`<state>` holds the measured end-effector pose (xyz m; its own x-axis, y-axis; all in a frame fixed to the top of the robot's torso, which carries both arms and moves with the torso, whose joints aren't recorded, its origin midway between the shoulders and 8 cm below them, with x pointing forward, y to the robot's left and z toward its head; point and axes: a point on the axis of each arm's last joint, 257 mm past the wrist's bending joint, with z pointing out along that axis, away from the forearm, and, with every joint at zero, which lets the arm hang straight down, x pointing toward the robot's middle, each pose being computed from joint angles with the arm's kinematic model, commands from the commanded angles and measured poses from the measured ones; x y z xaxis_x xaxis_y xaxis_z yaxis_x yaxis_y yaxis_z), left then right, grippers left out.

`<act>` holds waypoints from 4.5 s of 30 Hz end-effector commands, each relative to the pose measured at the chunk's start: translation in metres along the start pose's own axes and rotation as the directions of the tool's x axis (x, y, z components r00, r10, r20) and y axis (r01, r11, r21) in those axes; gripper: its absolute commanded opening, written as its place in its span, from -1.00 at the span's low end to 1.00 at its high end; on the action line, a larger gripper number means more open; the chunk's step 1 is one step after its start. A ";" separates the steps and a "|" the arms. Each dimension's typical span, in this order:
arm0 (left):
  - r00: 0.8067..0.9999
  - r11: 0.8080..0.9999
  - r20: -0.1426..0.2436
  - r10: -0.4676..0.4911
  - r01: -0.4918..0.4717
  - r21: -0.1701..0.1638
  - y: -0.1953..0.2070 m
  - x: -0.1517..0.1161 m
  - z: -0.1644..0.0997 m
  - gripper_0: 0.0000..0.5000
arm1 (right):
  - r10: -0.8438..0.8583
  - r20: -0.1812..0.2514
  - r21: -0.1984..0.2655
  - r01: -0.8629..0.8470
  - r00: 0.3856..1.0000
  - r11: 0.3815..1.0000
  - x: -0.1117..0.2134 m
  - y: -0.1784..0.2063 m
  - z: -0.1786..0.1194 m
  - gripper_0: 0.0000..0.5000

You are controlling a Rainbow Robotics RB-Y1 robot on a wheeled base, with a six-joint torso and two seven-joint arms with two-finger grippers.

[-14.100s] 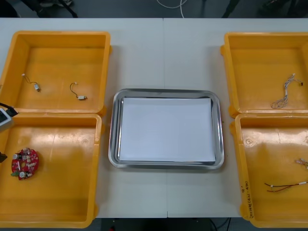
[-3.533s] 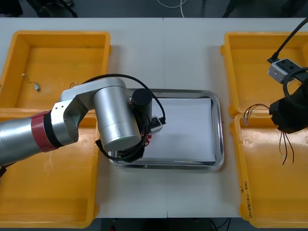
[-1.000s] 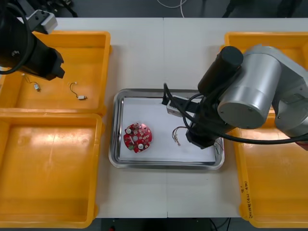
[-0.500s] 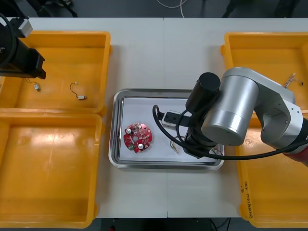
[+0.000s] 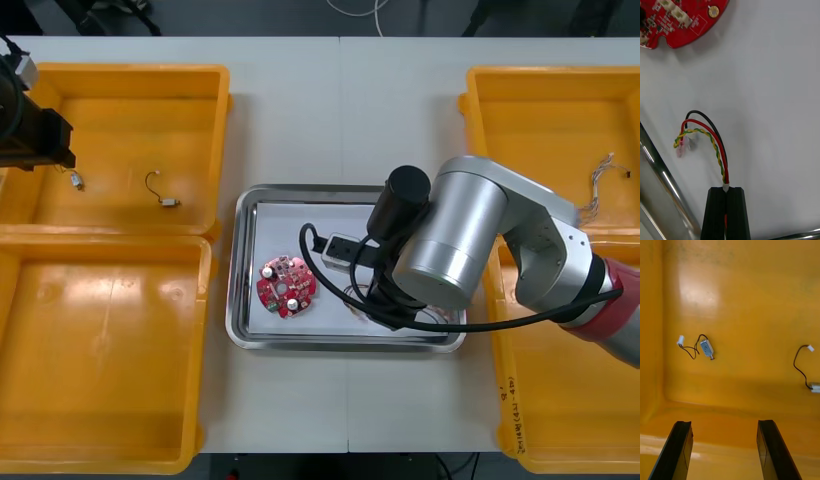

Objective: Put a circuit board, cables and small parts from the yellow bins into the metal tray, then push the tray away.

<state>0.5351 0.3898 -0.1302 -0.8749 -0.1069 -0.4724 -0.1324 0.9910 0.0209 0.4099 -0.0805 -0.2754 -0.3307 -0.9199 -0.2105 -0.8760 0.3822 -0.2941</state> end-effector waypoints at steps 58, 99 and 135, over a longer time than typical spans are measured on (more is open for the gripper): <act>0.987 0.998 0.153 0.048 -0.040 -0.052 0.019 -0.044 0.089 1.00 | 0.239 0.087 0.020 -0.241 0.967 0.970 -0.013 -0.093 -0.113 1.00; 0.985 0.998 0.163 0.059 -0.059 -0.007 0.002 -0.042 0.102 1.00 | 0.870 0.213 0.167 -0.894 0.445 0.417 0.110 -0.257 -0.175 1.00; 0.988 0.993 0.102 0.120 -0.119 -0.010 0.004 -0.037 0.036 -1.00 | 0.948 0.272 0.159 -0.979 0.167 0.127 0.244 -0.360 -0.159 1.00</act>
<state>0.5782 0.3895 -0.1951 -0.8578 -0.1242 -0.4987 -0.1461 0.9893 0.0051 0.5828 -0.4199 -0.1224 -0.8400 0.2355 -0.4888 0.2603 0.9654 0.0176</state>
